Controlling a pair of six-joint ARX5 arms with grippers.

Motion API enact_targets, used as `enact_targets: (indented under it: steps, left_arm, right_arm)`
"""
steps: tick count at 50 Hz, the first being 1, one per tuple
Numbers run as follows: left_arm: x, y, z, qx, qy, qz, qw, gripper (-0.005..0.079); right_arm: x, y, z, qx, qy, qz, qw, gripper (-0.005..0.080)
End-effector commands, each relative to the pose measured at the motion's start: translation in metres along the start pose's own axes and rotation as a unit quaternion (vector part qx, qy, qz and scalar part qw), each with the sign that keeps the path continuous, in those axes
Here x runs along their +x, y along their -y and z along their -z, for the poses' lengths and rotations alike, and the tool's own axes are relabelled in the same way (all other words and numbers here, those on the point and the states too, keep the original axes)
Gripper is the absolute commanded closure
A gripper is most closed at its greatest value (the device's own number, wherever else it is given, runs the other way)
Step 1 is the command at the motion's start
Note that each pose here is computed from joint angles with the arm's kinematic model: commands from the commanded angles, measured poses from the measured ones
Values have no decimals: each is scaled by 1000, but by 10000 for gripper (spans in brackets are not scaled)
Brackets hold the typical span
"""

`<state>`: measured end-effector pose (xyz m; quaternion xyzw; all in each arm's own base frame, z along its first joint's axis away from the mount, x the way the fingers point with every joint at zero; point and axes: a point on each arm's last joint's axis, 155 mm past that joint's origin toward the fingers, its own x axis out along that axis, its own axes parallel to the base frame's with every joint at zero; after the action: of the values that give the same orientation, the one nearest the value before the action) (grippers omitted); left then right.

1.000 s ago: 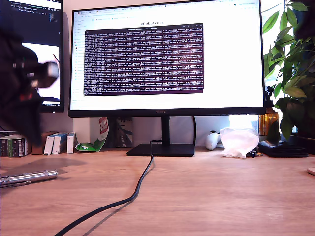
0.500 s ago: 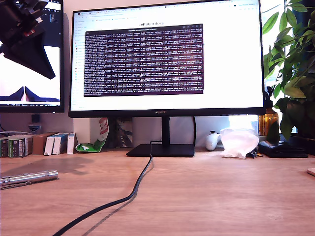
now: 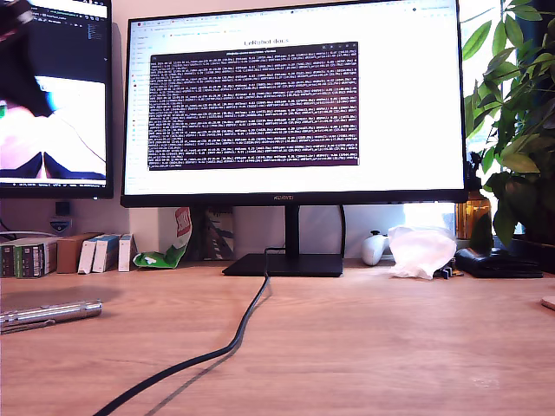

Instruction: Pick the metallic laser pointer with your right arm, pass it to your left arm, then place it down to the left side of the table

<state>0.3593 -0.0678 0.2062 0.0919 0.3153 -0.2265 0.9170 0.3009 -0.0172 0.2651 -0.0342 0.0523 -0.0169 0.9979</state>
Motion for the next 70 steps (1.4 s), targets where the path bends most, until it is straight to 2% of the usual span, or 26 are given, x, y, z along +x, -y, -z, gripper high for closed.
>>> enact_targets:
  steps: [1,9,14,16,21,25,27,34,39,49,52,57,62,70]
  left_arm:
    - [-7,-3,6,-6,18,-22,1000,765]
    - [-33,-8,6,-12,68,-78,995,765]
    - [-50,1,4,-13,81,-74,994,765]
    - [-54,3,5,-29,83,-71,994,765]
    - [-58,7,11,-63,77,-67,993,765]
    - [-57,4,16,-61,65,-76,993,765]
    - [-57,4,19,-81,62,-75,992,765]
    - [-60,1,13,-74,80,-86,990,765]
    - [-70,-5,3,-79,124,-109,983,765]
    - [-95,-5,-7,-71,180,-135,972,765]
    - [-103,-7,-9,-104,204,-140,963,765]
    - [-112,-13,-7,-111,229,-169,952,765]
    - [-114,-16,-1,-129,244,-180,944,765]
    - [-106,-9,7,-141,273,-168,937,765]
  right_arm:
    - [1,-1,4,4,-5,-2,1000,763]
    - [-4,-1,-1,27,5,-1,1000,763]
    - [-6,0,-7,35,17,0,999,763]
    - [-6,0,-7,46,16,-1,999,763]
    - [-6,-1,-2,70,5,-1,998,763]
    - [-6,-1,-1,62,3,-1,998,763]
    - [-6,0,-2,61,4,1,998,763]
    - [-11,12,-17,50,40,32,997,763]
    - [-18,18,-20,48,60,48,996,763]
    - [-27,15,-2,52,77,47,995,763]
    - [-29,13,3,55,84,44,994,763]
    - [-35,10,10,77,97,38,992,763]
    - [-42,8,6,79,120,35,989,763]
    - [-48,9,-3,79,146,37,985,763]
